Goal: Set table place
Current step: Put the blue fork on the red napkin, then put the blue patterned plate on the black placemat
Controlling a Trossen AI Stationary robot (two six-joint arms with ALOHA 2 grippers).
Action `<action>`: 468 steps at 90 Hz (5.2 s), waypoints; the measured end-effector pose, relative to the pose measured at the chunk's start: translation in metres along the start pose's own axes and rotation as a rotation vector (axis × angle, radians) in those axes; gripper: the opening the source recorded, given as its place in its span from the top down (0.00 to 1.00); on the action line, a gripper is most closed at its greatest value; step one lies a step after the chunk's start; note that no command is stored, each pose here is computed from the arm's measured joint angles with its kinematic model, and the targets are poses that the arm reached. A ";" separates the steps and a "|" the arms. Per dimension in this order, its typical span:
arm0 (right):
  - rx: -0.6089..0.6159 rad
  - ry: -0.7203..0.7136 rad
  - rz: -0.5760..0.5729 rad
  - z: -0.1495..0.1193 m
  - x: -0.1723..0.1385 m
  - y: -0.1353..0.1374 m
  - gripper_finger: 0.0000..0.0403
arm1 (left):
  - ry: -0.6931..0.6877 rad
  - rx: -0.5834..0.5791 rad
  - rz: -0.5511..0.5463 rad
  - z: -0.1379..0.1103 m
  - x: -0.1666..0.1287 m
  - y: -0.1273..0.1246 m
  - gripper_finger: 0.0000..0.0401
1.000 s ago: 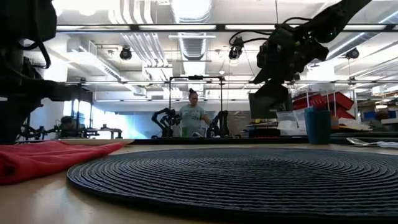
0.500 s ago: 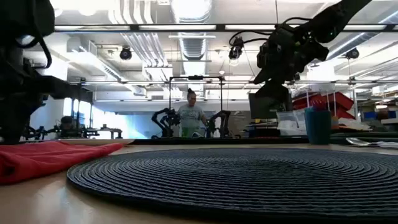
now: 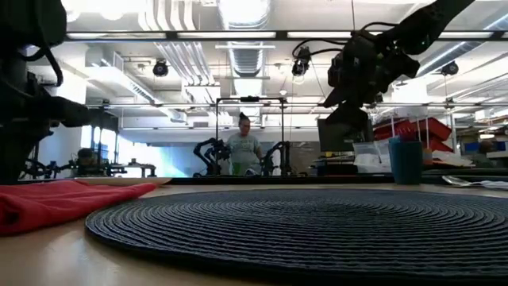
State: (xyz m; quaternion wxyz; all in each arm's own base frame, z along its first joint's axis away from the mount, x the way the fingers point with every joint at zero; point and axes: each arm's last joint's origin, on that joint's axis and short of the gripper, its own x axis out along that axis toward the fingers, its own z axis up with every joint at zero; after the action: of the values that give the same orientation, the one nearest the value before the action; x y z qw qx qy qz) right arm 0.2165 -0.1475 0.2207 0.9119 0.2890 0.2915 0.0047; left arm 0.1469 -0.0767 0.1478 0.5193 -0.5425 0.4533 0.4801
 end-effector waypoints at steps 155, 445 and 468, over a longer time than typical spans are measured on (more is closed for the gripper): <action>-0.042 -0.044 0.002 0.005 0.000 0.000 0.66 | -0.139 -0.038 -0.128 -0.045 0.009 -0.083 1.00; 0.149 -0.059 -0.323 -0.026 0.048 0.097 1.00 | -0.656 0.935 -0.202 0.202 -0.154 -0.136 1.00; 0.203 -0.262 -0.399 -0.016 0.045 0.104 0.99 | -0.293 0.731 0.054 0.275 -0.058 -0.074 1.00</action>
State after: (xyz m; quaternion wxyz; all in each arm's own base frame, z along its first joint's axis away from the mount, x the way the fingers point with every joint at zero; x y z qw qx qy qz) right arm 0.2614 -0.0442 0.2416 0.8911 0.3138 0.2210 -0.2420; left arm 0.1995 0.2011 0.2147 0.7247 -0.2354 0.5294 0.3729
